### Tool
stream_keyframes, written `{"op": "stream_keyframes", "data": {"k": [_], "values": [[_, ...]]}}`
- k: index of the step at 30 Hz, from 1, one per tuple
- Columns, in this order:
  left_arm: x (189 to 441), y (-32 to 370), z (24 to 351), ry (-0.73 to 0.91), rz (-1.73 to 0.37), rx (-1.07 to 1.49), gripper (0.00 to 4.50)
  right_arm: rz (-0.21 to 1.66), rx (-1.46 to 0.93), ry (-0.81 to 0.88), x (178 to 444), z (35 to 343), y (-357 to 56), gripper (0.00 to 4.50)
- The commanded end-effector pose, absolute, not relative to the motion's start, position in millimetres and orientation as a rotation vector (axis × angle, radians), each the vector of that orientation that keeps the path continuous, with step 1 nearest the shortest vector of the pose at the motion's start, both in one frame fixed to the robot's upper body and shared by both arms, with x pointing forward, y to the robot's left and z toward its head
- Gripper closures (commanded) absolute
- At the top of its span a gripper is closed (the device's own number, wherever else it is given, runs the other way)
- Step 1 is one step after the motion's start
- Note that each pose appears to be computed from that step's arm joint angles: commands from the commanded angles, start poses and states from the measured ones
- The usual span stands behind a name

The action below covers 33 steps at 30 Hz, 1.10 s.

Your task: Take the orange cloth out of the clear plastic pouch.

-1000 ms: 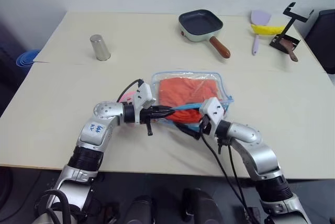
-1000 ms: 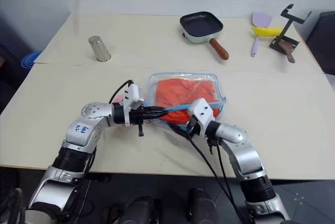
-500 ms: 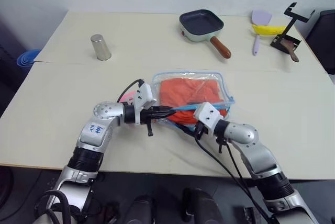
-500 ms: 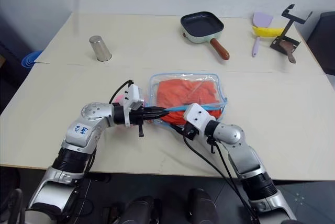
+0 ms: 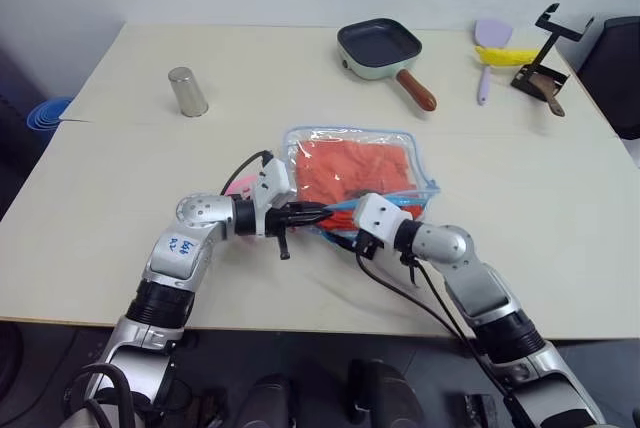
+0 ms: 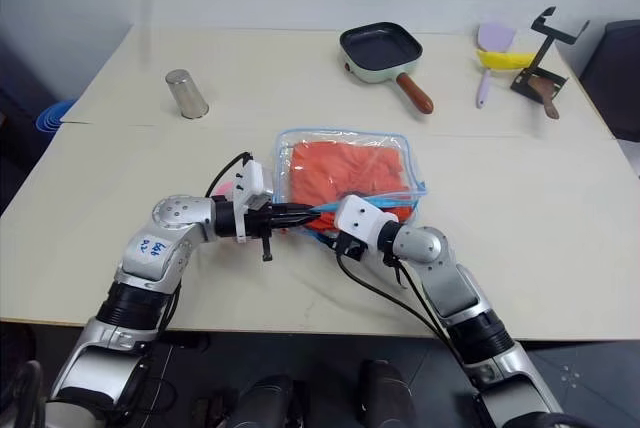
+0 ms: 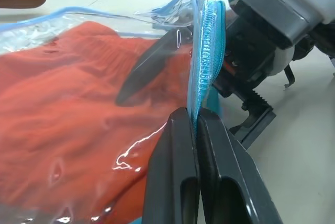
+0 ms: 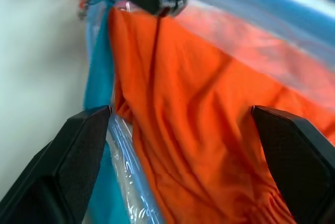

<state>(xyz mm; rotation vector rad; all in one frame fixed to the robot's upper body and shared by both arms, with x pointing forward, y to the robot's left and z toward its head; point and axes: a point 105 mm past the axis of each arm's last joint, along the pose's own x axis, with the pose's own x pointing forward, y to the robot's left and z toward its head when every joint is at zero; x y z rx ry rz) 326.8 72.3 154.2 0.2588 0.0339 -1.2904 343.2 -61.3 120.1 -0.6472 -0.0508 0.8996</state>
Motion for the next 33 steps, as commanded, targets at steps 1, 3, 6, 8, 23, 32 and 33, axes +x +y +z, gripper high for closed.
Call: {"op": "stream_keyframes", "data": {"k": [1,3,6,8,23,32,33], "values": [[323.0,69.7,163.6,-0.011,-1.305,0.262,4.47,0.872,-0.668,0.034,347.9,108.5,-68.1,0.0],[322.9,69.5,163.3,-0.011,-1.305,0.262,4.47,0.857,-0.625,0.055,350.8,108.8,-68.6,0.0],[323.2,69.3,163.6,-0.014,-1.302,0.261,4.47,0.841,-0.507,0.054,352.8,115.4,-66.4,0.0],[323.5,69.7,163.9,-0.015,-1.298,0.259,4.47,0.853,-0.566,0.062,351.9,111.5,-69.9,0.0],[323.5,71.1,163.5,-0.016,-1.284,0.253,4.5,0.842,-0.664,0.063,359.3,106.8,-69.3,3.21],[322.1,70.7,159.7,0.0,-1.274,0.229,4.5,1.125,-0.478,-0.054,325.2,146.0,-73.6,4.47],[322.3,70.2,159.2,0.004,-1.269,0.217,4.5,1.209,-0.468,-0.069,312.8,149.7,-74.6,4.47]]}}
